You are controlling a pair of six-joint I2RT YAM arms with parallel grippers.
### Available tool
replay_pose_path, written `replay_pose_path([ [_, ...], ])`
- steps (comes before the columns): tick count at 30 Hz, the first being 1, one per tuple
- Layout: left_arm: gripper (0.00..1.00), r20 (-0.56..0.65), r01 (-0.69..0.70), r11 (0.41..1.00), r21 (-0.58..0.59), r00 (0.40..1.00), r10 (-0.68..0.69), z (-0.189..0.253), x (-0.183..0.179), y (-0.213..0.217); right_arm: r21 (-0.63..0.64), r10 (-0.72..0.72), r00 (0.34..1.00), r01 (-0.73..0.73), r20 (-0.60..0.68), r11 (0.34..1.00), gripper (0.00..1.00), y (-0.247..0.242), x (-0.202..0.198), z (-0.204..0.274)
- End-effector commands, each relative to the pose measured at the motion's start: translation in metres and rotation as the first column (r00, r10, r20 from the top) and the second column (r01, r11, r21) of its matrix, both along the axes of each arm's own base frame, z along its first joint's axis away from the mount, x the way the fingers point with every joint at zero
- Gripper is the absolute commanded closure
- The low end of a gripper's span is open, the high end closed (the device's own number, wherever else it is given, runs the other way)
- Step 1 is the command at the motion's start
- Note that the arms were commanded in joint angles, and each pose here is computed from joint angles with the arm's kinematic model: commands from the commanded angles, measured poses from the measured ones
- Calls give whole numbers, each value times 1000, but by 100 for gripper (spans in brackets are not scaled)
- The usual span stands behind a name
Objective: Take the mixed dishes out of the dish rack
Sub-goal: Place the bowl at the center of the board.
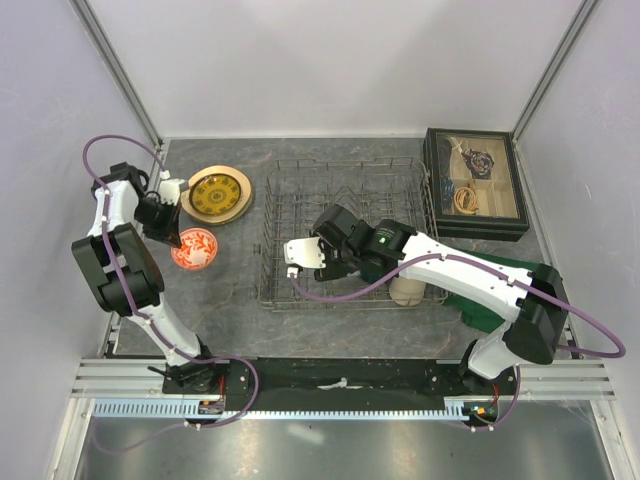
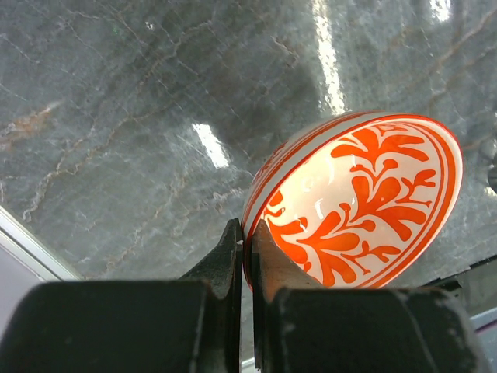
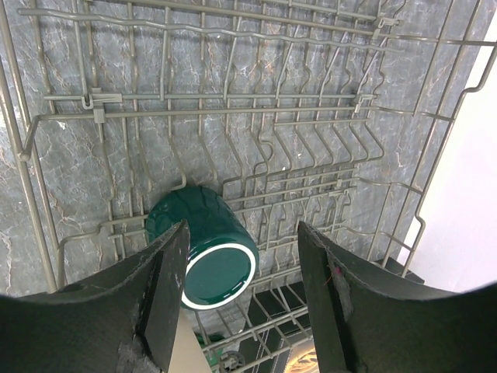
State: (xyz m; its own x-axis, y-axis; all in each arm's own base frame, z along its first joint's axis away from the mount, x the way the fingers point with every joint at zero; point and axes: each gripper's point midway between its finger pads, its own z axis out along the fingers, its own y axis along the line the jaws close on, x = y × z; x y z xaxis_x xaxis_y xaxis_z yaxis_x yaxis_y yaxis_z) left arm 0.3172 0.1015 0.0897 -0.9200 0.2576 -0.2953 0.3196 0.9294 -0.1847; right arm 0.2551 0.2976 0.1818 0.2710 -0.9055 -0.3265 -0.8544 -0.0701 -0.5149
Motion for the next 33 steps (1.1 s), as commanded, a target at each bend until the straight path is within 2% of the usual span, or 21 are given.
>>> replay_pose_path([
  [1,98,55,-35,999,-11,998,35,0,21,3,34,-16,1000,16,2,999,35,1,0,2],
  [17,99,73,-61,998,11,996,60,-7,52,20,24,-26,1000,26,4,999,34,-6,-2,-1],
  [33,98,53,-77,996,48,996,74,-18,56,43,31,-27,1000,27,8,999,34,-5,-2,2],
])
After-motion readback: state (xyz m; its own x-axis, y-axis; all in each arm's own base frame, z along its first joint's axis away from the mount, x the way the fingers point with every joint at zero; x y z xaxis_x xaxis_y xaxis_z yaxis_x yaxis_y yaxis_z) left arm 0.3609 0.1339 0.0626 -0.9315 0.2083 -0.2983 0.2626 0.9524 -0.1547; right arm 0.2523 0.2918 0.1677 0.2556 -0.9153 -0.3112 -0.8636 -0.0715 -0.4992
